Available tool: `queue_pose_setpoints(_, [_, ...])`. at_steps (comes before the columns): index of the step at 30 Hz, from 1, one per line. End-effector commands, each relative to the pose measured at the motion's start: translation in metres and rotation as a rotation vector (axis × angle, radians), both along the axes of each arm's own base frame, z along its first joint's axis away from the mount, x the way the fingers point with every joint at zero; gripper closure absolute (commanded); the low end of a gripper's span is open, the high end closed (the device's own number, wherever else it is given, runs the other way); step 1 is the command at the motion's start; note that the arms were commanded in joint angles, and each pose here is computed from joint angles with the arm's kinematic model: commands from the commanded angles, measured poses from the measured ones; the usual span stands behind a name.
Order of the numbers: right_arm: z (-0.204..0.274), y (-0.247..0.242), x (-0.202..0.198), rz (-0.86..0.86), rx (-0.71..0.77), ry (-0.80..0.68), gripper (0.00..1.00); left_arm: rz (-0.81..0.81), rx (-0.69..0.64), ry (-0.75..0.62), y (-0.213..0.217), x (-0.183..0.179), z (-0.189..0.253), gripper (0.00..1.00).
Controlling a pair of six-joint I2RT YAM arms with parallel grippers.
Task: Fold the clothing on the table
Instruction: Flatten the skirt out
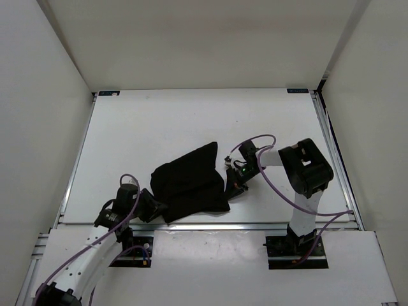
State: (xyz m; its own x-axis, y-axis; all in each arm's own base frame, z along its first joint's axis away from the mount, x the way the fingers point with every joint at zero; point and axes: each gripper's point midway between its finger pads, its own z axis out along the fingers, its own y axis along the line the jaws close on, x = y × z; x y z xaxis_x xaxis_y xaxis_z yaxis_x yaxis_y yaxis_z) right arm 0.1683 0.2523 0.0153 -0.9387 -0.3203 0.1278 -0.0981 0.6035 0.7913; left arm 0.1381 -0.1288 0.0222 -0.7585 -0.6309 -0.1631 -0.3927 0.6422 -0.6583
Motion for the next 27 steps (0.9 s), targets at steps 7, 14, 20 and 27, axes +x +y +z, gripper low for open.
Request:
queue_pose_setpoints(7, [0.009, -0.005, 0.014, -0.016, -0.047, -0.025, 1.00, -0.069, 0.070, 0.015, -0.011, 0.002, -0.004, 1.00])
queue_pose_setpoints(14, [0.057, -0.031, 0.093, -0.141, -0.193, -0.329, 1.00, -0.126, 0.366, -0.187, 0.007, 0.110, 0.076, 1.00])
queue_pose_setpoints(20, [0.123, -0.069, 0.162, -0.292, -0.229, -0.555, 1.00, -0.295, 0.405, -0.337, -0.039, 0.200, 0.134, 1.00])
queue_pose_setpoints(27, [0.119, -0.086, 0.138, -0.344, -0.231, -0.527, 1.00, -0.497, 0.387, -0.341, -0.098, 0.242, 0.116, 0.99])
